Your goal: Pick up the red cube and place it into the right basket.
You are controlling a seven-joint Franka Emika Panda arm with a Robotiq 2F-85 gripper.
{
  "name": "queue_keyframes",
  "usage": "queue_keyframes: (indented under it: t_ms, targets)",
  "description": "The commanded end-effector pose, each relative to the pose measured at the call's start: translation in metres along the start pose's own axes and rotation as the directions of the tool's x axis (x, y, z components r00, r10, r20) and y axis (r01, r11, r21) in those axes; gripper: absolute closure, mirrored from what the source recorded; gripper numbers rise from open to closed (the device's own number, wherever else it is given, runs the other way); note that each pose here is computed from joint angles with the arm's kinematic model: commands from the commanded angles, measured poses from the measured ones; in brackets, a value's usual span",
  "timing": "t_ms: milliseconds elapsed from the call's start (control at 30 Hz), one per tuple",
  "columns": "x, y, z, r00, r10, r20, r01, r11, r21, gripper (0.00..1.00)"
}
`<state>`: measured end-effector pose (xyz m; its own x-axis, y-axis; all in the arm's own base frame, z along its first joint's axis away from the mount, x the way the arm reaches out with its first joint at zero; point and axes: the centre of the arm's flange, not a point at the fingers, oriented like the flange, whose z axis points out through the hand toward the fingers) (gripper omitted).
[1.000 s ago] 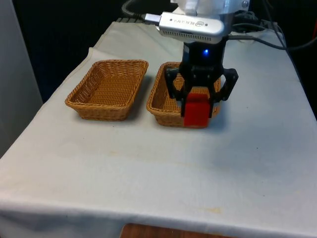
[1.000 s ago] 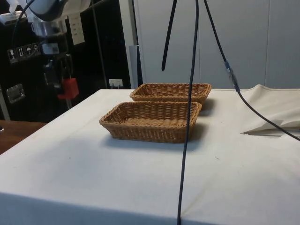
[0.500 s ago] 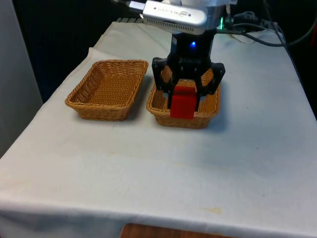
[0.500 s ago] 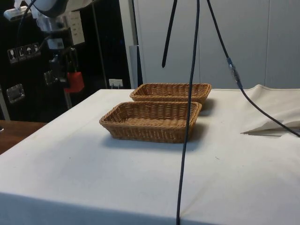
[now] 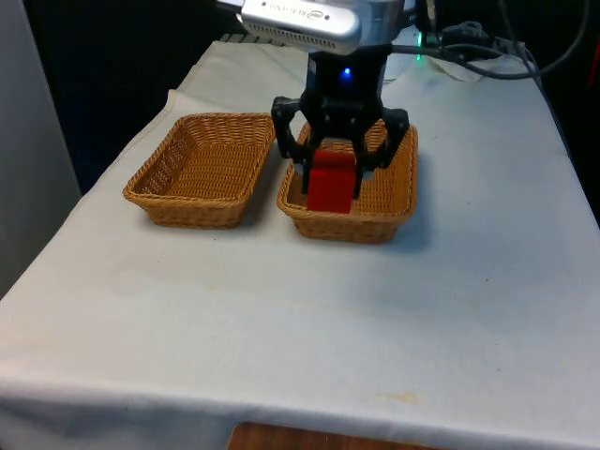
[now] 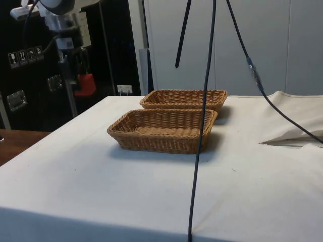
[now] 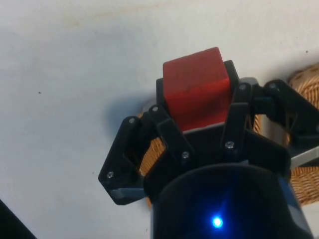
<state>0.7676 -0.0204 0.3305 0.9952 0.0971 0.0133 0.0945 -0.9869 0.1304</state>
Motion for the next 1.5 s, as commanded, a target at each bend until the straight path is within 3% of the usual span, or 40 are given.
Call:
queue_keyframes:
  t_ms: [0,433,467,533,733,767,800,1033,1067,1133,1333,1367,1400,1467]
  targets:
    - [-0.004,0.003,-0.005,1.0,0.0,-0.008,0.0,1.0,0.003,0.99]
    - [-0.02,0.015,-0.003,0.9999,0.008,0.015,-0.008,0.9996,0.029,0.99]
    - [-0.014,0.013,0.001,0.9996,0.01,0.026,-0.011,0.9997,0.022,0.99]
    - [-0.022,0.015,-0.003,0.9998,0.009,0.018,-0.009,0.9994,0.034,0.99]
    - [-0.03,0.019,-0.002,0.9995,0.011,0.03,-0.013,0.9986,0.051,0.99]
    - [-0.023,0.019,0.001,0.9992,0.013,0.039,-0.015,0.9989,0.044,0.99]
    - [-0.032,0.02,-0.003,0.9994,0.013,0.033,-0.015,0.9984,0.055,0.99]
    - [-0.04,0.025,-0.001,0.9989,0.014,0.044,-0.017,0.9975,0.069,0.99]
    - [-0.033,0.024,0.001,0.9984,0.015,0.054,-0.018,0.9979,0.062,0.99]
    - [-0.043,0.027,-0.001,0.9988,0.014,0.046,-0.018,0.9971,0.075,0.99]
    - [-0.049,0.03,0.003,0.9989,0.017,0.043,-0.021,0.9958,0.089,0.99]
    - [-0.044,0.03,0.005,0.9981,0.017,0.059,-0.022,0.9961,0.085,0.99]
    - [-0.05,0.03,0.004,0.999,0.018,0.041,-0.021,0.9955,0.092,0.99]
    - [-0.052,0.031,0.006,0.9991,0.018,0.039,-0.022,0.995,0.097,0.99]
